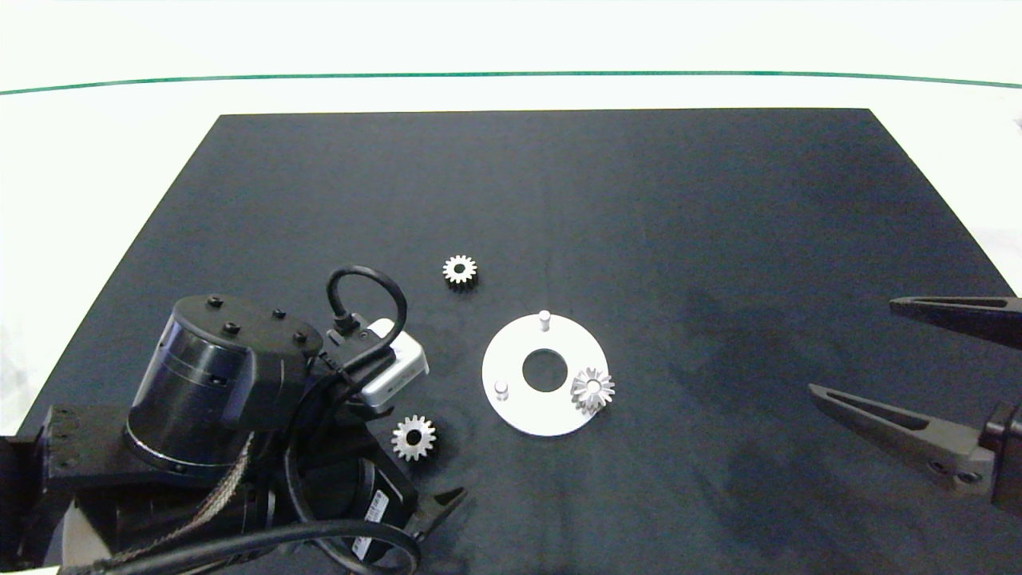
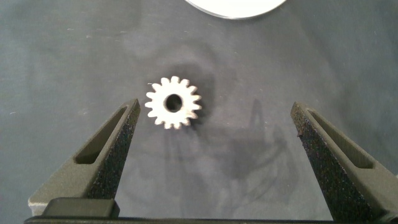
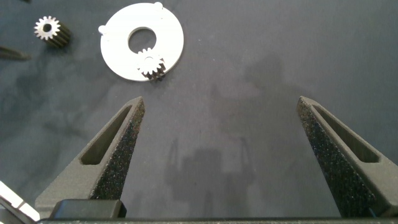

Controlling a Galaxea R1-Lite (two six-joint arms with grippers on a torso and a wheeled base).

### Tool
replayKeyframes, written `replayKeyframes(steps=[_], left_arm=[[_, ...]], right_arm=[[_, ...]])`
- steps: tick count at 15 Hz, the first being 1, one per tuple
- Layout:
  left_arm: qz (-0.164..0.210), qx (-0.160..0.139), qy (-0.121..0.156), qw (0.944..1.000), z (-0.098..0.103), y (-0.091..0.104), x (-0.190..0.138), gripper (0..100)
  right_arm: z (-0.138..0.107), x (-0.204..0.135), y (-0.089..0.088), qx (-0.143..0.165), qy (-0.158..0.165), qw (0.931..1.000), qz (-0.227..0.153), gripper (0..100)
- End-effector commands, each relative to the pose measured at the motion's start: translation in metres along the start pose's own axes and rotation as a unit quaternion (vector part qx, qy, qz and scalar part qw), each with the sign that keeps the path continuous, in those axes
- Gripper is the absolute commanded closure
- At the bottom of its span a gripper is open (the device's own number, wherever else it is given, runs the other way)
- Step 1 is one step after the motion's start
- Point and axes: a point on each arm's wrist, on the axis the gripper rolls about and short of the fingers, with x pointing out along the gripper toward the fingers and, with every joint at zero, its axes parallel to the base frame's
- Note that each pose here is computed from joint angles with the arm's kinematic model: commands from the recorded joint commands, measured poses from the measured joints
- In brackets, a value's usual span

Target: Install three planetary gears onto the carrier pins

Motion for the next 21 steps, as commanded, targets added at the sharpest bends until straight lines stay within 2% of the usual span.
replayKeyframes(steps=[1, 5, 7, 12, 16, 21], left_arm=[[0.009, 0.008, 0.011, 0.9999, -0.001, -0.003, 0.016, 0], [0.025, 0.020, 0.021, 0.9993, -0.003, 0.005, 0.032, 0], [0.027, 0.021, 0.011, 0.9993, -0.001, 0.005, 0.032, 0], [0.041, 0.020, 0.019, 0.9988, -0.005, 0.014, 0.033, 0], [0.041, 0.020, 0.026, 0.9986, -0.012, 0.014, 0.031, 0], [0.042, 0.019, 0.008, 0.9989, -0.013, 0.012, 0.037, 0]], right_arm=[[0.000, 0.000, 0.000, -0.001, 0.000, 1.0000, 0.001, 0], [0.000, 0.000, 0.000, -0.001, 0.000, 1.0000, 0.001, 0], [0.000, -0.001, -0.001, 0.000, -0.002, 1.0000, 0.000, 0], [0.000, -0.004, -0.001, 0.000, -0.006, 1.0000, 0.000, 0], [0.000, -0.004, -0.001, 0.000, -0.006, 1.0000, 0.000, 0], [-0.001, -0.003, 0.000, -0.001, -0.002, 1.0000, 0.002, 0]])
